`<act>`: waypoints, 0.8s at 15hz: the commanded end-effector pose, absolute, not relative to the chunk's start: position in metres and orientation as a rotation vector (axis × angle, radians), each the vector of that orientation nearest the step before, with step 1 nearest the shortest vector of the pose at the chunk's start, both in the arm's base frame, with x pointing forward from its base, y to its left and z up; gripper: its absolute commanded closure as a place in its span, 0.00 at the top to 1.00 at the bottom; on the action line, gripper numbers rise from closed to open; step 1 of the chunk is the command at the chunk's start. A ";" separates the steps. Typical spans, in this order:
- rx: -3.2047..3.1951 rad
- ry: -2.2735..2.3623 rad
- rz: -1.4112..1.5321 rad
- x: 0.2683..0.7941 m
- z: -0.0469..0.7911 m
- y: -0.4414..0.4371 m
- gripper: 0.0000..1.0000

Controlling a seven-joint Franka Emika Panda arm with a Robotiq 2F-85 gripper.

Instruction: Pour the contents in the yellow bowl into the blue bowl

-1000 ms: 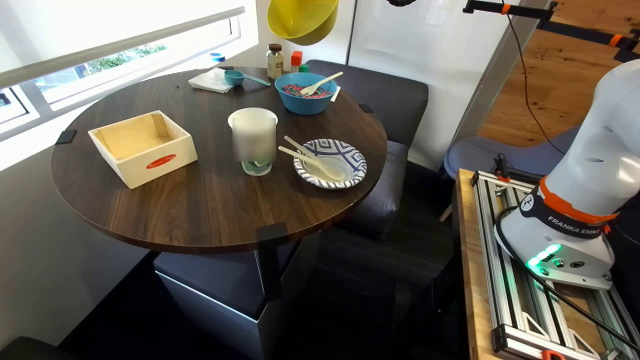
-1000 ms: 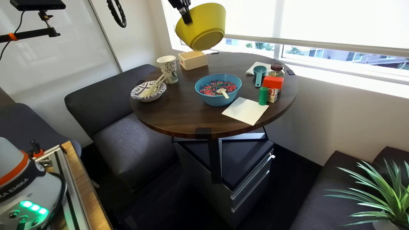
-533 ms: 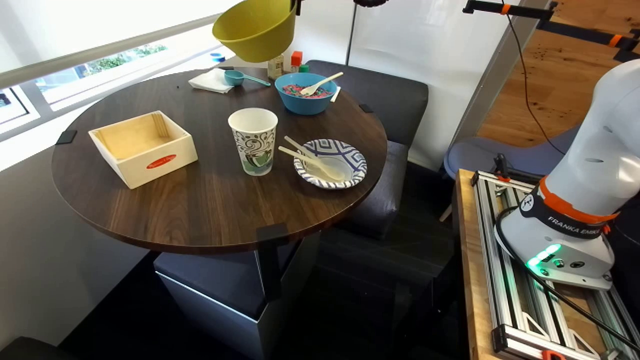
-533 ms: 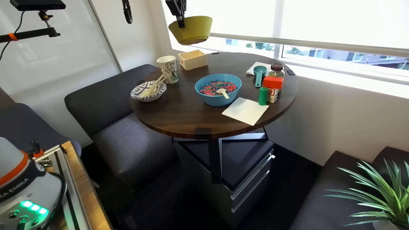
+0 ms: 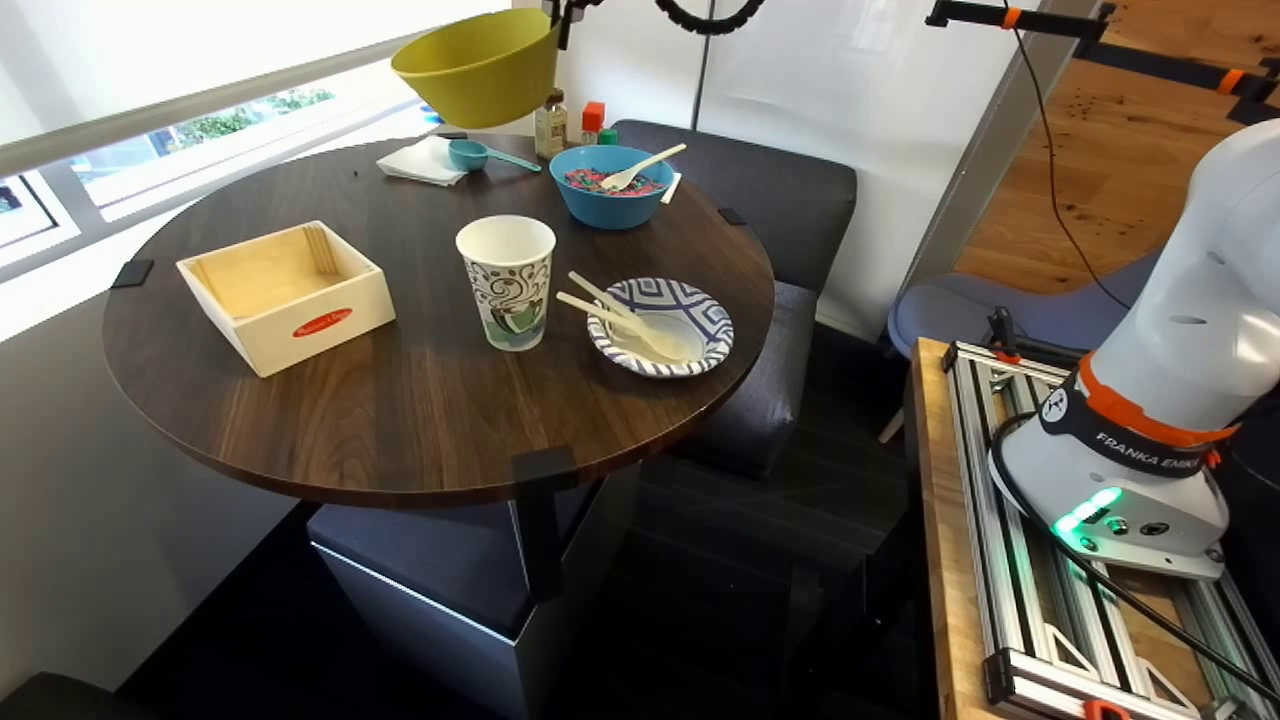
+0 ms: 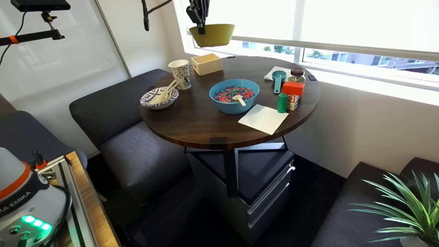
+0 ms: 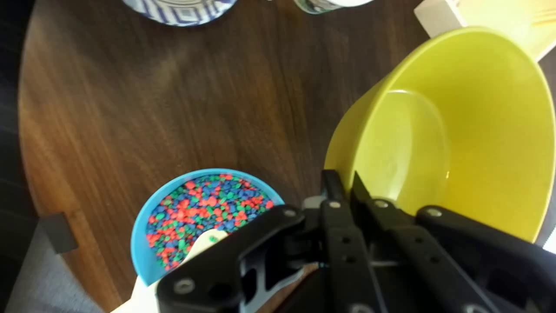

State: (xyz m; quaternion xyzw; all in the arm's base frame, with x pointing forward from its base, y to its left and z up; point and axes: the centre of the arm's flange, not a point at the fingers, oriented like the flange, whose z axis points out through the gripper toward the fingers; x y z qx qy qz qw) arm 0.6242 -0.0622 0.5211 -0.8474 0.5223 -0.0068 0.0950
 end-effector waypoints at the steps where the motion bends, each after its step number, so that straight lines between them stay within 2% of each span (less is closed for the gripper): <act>1: -2.292 1.554 0.002 0.665 0.471 -0.075 0.01; 6: -2.128 1.567 -0.057 0.692 0.397 -0.090 0.01; 12: -2.158 1.570 -0.060 0.687 0.349 -0.105 0.01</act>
